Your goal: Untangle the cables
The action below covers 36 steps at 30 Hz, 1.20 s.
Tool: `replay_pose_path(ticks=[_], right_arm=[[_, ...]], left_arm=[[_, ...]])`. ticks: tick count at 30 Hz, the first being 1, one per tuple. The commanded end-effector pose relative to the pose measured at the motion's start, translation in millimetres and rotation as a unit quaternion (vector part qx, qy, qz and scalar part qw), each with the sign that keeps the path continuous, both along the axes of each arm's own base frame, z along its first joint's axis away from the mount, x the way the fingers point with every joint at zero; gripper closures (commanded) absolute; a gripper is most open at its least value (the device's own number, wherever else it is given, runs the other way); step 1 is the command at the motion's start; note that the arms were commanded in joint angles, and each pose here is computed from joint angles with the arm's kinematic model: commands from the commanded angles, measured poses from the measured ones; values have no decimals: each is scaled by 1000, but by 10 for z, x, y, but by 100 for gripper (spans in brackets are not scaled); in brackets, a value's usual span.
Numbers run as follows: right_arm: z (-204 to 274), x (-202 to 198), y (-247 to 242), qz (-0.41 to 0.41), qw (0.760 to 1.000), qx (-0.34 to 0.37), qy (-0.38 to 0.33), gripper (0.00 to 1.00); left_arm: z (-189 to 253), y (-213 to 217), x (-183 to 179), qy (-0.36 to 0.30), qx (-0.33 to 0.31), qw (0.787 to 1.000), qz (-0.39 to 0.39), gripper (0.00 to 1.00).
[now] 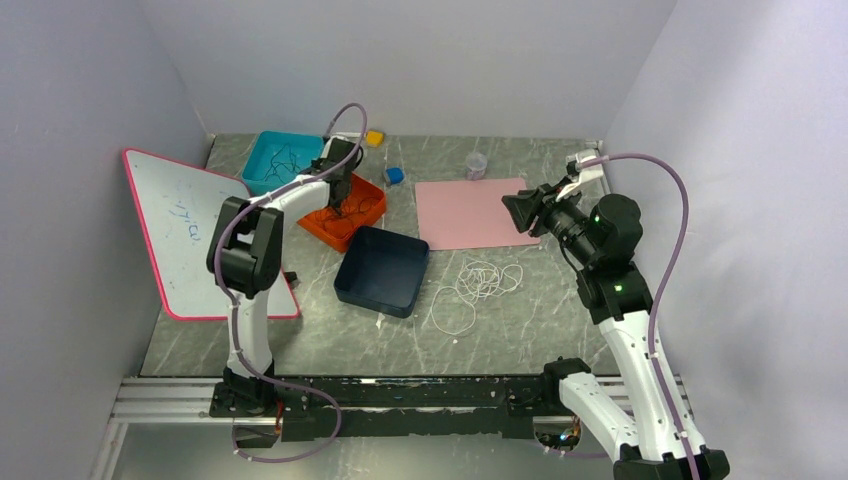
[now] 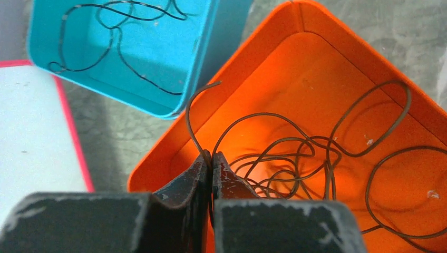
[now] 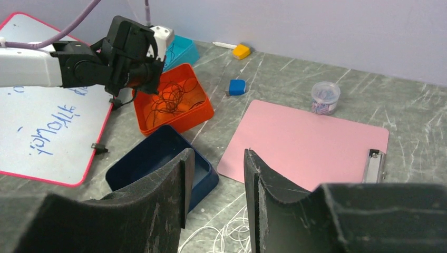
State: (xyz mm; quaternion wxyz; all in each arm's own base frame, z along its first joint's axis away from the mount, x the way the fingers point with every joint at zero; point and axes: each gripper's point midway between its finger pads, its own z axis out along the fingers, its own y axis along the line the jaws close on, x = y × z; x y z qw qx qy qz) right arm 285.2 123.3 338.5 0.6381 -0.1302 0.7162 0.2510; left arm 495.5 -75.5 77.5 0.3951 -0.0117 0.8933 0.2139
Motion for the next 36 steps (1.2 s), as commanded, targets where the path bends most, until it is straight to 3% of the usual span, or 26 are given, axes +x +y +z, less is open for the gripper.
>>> replay_pose_path(ticks=[1, 11, 25, 36], right_arm=[[-23, -29, 17, 5, 1000, 0, 1, 57], [-12, -22, 33, 9, 1000, 1, 2, 57], [-12, 9, 26, 3, 1000, 8, 5, 57], [-90, 47, -12, -12, 1000, 9, 20, 57]], left_arm=[[-180, -135, 76, 23, -31, 999, -24, 93], [-285, -151, 82, 42, -37, 998, -27, 91], [540, -85, 78, -34, -50, 998, -20, 58], [1023, -96, -108, -72, -77, 994, -43, 45]])
